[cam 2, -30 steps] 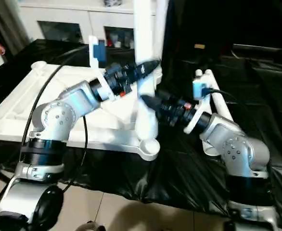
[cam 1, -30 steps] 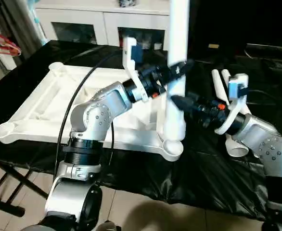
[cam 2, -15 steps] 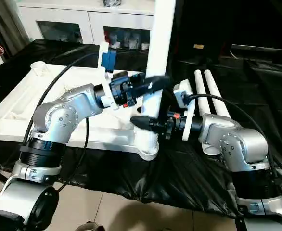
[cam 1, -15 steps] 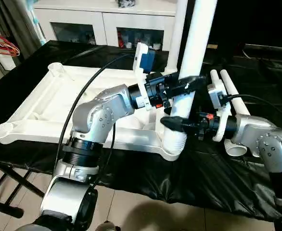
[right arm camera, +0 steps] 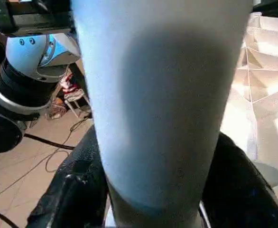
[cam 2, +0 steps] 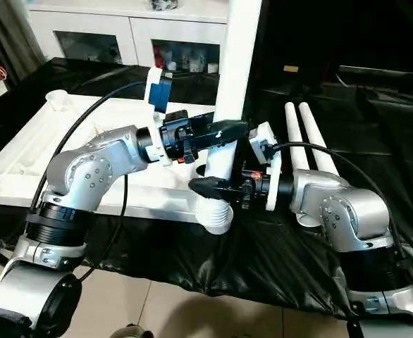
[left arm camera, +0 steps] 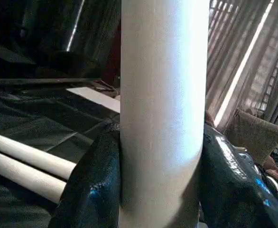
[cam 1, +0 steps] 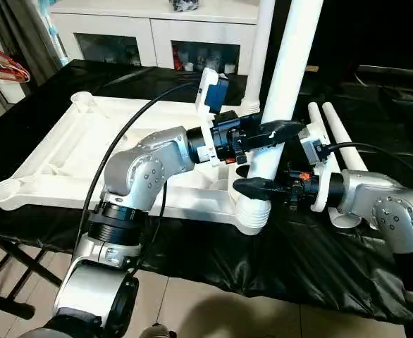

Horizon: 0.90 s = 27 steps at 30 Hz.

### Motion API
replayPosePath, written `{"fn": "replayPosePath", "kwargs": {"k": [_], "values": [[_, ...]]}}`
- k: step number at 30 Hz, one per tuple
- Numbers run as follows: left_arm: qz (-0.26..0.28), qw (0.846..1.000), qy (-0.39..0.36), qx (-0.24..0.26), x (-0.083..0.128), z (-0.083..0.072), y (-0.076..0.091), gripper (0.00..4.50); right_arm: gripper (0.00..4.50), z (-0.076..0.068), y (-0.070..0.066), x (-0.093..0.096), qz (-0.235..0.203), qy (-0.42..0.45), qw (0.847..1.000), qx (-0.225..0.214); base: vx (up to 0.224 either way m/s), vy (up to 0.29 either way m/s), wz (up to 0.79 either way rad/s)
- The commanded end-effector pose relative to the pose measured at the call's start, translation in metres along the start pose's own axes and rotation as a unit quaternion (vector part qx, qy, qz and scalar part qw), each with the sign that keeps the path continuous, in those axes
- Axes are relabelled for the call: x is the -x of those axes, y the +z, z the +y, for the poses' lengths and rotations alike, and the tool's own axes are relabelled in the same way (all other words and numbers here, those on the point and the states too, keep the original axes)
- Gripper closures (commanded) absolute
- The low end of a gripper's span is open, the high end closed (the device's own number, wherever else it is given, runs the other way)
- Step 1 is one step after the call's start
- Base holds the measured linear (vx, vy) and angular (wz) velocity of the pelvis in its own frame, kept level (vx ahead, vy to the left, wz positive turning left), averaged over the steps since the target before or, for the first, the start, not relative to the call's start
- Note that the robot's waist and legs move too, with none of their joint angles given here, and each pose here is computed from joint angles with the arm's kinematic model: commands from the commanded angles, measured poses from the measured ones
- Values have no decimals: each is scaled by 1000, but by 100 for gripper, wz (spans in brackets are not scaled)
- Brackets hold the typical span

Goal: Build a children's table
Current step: Pick table leg

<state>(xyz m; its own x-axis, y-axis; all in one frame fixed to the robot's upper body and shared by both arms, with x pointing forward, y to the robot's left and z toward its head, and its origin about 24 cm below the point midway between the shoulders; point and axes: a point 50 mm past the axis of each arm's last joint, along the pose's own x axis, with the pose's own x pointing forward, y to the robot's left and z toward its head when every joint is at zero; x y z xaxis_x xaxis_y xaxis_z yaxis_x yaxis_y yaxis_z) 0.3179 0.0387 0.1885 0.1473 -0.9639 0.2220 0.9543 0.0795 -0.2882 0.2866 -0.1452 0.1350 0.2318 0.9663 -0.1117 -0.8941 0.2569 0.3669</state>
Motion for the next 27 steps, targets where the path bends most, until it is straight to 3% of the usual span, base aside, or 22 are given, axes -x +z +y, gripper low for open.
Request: {"fn": "replayPosePath", "kwargs": {"k": [1, 14, 15, 18, 21, 27], "values": [[-11, 999, -43, -17, -4, -10, 9, 264, 242, -6, -5, 6, 23, -30, 999, -11, 0, 0, 0], [-18, 999, -20, -25, -6, -7, 11, 264, 259, -6, -10, 3, 29, -30, 999, -18, 0, 0, 0], [-22, 999, -9, -27, -6, -5, 12, 208, 259, -6, -11, 3, 29, -31, 999, -18, 0, 0, 0], [-47, 999, -11, -14, -5, -5, 19, 188, 259, -7, -11, 3, 25, -41, 999, -14, 0, 0, 0], [-94, 995, 10, -44, -4, -5, 29, 150, 259, -14, -8, 1, -9, -77, 997, -1, 0, 0, 0], [-154, 984, 52, -77, 2, -2, 40, 148, 259, -29, 0, -1, -75, -154, 985, 3, 0, 0, 0]]}}
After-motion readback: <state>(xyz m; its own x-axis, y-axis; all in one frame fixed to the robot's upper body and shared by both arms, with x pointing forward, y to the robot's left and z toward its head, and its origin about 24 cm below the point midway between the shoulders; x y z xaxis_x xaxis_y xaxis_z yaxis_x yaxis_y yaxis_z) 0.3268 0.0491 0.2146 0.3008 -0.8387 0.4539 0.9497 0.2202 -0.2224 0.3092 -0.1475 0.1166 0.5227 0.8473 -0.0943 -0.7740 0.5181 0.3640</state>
